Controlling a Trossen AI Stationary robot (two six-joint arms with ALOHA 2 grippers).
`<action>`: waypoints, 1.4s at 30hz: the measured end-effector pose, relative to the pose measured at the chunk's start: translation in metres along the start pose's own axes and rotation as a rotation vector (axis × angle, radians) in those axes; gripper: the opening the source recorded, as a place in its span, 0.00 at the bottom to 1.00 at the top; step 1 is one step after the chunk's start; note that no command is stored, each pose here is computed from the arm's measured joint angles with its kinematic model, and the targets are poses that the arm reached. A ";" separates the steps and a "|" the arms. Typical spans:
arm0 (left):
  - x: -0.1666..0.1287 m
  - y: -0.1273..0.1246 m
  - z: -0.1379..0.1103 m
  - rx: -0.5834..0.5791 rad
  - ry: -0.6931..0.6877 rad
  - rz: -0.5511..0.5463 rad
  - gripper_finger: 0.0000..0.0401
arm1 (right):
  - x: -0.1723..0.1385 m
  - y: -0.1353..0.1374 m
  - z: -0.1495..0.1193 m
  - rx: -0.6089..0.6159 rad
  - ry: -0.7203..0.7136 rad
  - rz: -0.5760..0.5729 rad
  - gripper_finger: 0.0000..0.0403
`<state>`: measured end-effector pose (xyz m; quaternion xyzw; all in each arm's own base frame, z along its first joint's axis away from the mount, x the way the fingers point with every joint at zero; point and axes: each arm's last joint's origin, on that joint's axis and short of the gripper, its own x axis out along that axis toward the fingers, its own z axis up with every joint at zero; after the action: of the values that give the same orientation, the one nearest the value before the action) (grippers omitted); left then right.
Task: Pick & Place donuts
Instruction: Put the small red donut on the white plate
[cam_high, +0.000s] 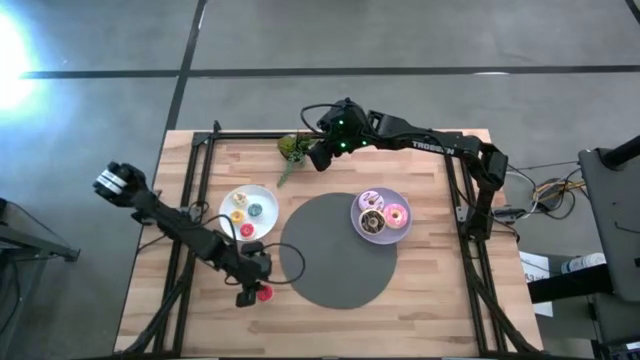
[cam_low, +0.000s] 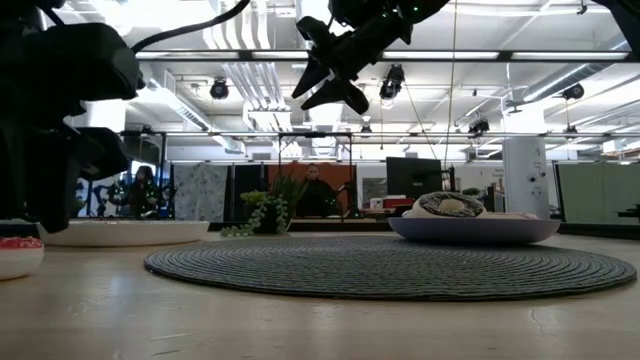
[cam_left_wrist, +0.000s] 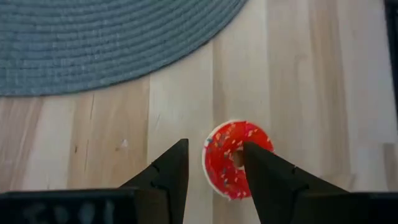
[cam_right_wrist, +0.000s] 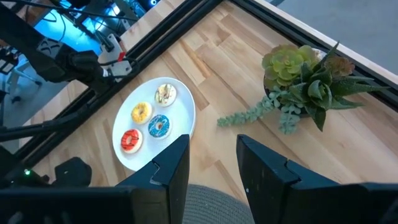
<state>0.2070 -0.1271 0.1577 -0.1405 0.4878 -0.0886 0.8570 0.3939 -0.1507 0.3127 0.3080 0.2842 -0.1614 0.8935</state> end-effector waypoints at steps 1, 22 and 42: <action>0.001 0.000 -0.001 0.003 0.006 0.002 0.31 | 0.000 0.000 0.000 0.001 0.003 -0.001 0.31; 0.016 0.001 -0.007 -0.035 0.077 -0.040 0.06 | 0.000 -0.001 -0.001 -0.001 0.010 -0.006 0.31; -0.074 0.125 0.007 -0.430 -0.163 0.458 0.01 | -0.007 0.001 0.002 -0.034 -0.013 0.002 0.31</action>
<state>0.1778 0.0137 0.1800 -0.2115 0.4438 0.2230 0.8417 0.3899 -0.1504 0.3192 0.2917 0.2807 -0.1579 0.9006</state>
